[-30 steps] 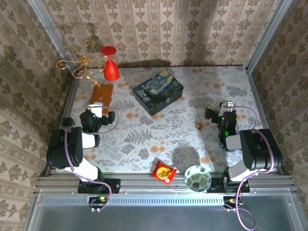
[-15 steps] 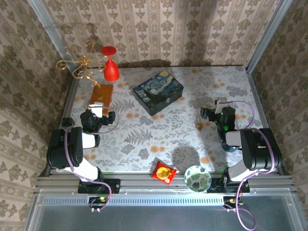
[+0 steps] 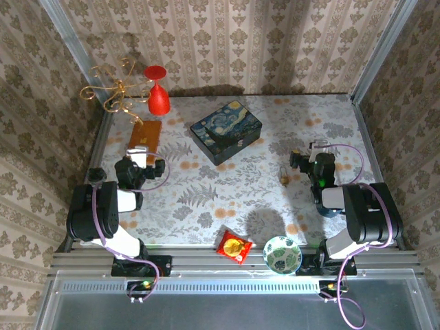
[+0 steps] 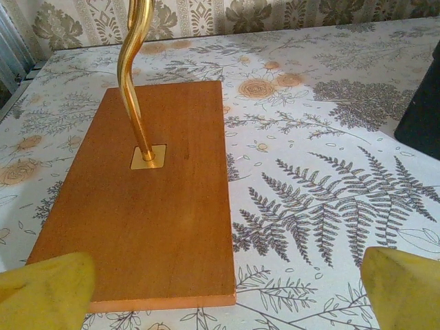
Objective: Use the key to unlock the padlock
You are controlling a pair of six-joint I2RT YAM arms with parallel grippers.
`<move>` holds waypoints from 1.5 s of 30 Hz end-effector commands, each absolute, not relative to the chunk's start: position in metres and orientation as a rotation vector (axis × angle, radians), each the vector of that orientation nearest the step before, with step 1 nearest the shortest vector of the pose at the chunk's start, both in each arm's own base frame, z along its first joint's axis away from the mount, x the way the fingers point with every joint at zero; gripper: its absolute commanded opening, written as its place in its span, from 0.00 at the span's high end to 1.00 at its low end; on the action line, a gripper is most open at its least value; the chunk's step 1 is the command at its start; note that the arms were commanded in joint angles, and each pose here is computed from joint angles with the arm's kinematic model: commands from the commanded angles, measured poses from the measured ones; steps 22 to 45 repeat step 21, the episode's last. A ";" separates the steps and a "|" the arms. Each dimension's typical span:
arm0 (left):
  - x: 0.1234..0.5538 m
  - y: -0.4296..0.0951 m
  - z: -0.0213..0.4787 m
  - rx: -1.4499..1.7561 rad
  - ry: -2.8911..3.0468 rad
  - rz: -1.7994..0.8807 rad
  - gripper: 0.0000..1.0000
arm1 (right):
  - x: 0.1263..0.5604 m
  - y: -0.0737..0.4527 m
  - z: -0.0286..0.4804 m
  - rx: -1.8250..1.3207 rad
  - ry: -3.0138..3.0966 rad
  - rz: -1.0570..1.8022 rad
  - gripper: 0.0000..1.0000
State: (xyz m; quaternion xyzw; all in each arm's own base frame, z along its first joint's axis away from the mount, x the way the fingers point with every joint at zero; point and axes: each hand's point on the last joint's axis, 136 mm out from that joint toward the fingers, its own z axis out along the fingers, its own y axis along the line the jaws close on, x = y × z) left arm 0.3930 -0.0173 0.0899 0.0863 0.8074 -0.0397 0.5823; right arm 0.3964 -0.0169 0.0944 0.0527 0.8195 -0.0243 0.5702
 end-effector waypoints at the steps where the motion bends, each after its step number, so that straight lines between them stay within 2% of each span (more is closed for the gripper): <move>1: 0.396 -0.023 0.100 0.232 1.858 -0.098 0.00 | 0.396 -0.020 0.099 0.149 1.903 -0.073 0.00; 45: 0.394 -0.027 0.099 0.246 1.848 -0.058 0.00 | 0.396 -0.020 0.099 0.149 1.903 -0.073 0.00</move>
